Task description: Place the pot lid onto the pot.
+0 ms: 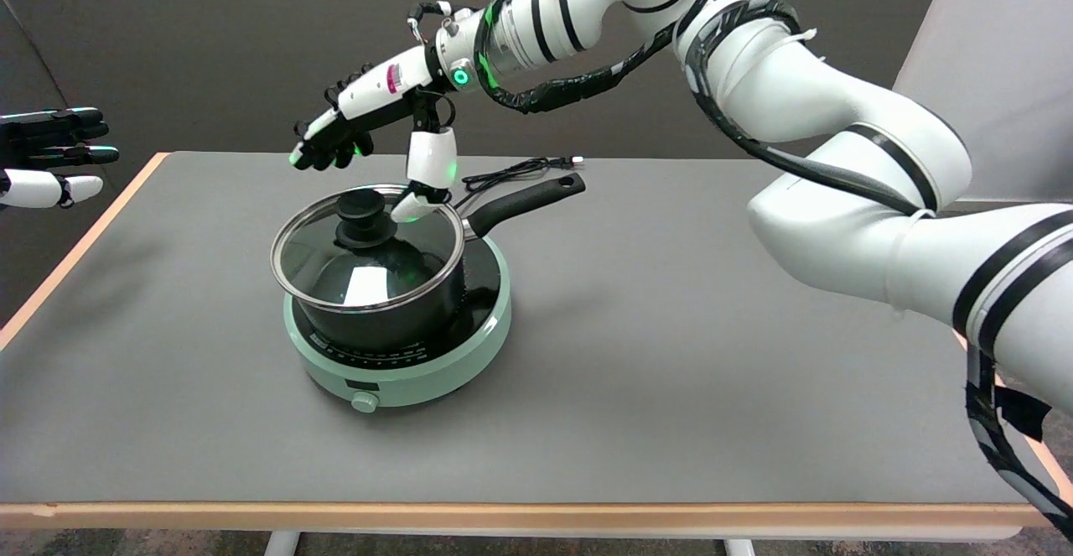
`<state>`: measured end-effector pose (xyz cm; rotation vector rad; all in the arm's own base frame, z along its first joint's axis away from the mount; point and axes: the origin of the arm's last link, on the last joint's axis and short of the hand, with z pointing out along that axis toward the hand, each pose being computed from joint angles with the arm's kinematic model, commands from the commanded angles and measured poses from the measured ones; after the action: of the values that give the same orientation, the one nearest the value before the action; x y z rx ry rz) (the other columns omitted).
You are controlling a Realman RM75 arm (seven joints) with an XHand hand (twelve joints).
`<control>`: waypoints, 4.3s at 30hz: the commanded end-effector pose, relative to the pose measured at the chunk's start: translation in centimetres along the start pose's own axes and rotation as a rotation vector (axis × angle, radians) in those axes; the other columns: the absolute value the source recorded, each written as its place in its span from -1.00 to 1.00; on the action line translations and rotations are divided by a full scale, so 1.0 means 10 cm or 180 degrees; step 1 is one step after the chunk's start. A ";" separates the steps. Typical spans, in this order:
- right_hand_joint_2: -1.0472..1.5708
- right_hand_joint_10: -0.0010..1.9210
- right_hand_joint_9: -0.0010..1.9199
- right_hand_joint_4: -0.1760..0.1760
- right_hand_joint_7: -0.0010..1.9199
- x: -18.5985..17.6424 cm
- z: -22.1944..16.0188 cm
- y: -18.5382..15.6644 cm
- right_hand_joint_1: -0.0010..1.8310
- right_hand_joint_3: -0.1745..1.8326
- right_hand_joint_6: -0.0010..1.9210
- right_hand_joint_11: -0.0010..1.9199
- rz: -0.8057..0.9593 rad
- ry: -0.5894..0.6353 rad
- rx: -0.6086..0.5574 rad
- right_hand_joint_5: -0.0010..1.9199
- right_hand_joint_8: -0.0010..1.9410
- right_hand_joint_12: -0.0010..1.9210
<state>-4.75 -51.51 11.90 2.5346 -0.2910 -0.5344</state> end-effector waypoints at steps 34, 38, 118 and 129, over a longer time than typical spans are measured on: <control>0.16 -0.64 -0.55 -0.38 -0.62 -0.15 0.31 -0.18 -0.29 0.00 -0.84 -0.61 0.0175 0.0679 -0.0073 -0.78 -0.79 0.30; 0.16 -0.64 -0.55 -0.38 -0.62 -0.17 0.33 -0.16 -0.28 0.00 -0.84 -0.61 0.0196 0.0693 -0.0129 -0.78 -0.79 0.30; 0.19 -0.60 -0.38 0.17 -0.42 -0.20 -1.40 0.29 -0.34 0.02 -0.83 -0.42 -0.1052 0.1645 -0.2340 -0.62 -0.80 0.27; 0.22 -0.57 -0.33 0.33 -0.39 -0.74 -2.31 0.40 -0.53 -0.04 -0.82 -0.40 -0.0737 0.2373 -0.3366 -0.61 -0.80 0.28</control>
<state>-2.10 -48.38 20.44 2.1326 0.2639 -0.0314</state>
